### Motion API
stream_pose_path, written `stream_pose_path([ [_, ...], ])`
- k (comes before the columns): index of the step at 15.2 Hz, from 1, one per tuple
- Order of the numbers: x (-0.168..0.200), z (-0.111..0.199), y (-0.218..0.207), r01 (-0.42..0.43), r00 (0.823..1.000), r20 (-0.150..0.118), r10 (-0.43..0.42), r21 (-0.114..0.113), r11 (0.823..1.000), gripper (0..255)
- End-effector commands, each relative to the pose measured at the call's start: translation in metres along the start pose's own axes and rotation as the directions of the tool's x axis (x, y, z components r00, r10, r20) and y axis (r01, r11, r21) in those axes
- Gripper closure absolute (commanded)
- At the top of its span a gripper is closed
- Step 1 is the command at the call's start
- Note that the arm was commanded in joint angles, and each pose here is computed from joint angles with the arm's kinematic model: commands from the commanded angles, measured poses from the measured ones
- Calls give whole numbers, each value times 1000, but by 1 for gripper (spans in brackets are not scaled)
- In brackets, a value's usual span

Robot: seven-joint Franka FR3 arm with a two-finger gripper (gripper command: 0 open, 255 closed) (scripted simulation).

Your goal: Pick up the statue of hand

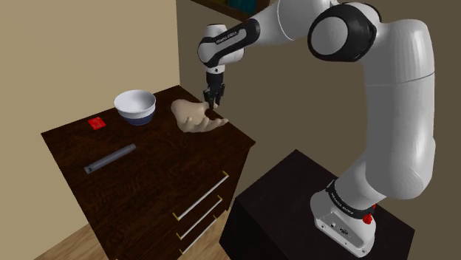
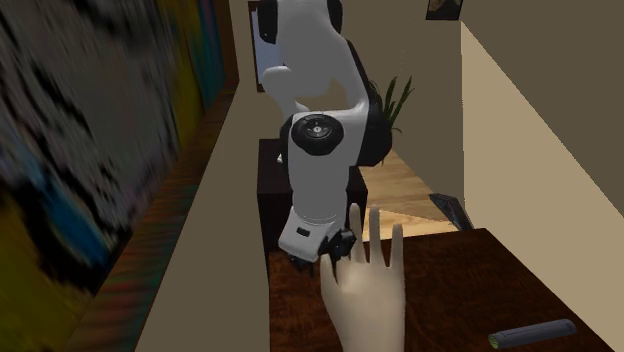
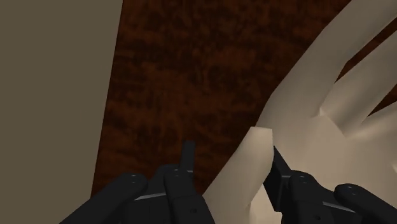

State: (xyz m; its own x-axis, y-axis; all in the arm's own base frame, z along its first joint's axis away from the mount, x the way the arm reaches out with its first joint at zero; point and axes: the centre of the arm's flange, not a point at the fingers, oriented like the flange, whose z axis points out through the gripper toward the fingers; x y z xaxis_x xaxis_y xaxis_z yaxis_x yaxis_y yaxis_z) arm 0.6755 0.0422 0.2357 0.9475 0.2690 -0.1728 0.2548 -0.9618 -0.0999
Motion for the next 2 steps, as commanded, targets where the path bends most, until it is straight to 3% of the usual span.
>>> stream_pose_path([
  [1,0,-7,-1,0,1000,-3,0,0,1000,255],
  [2,0,-7,-1,0,1000,-3,0,0,1000,255],
])
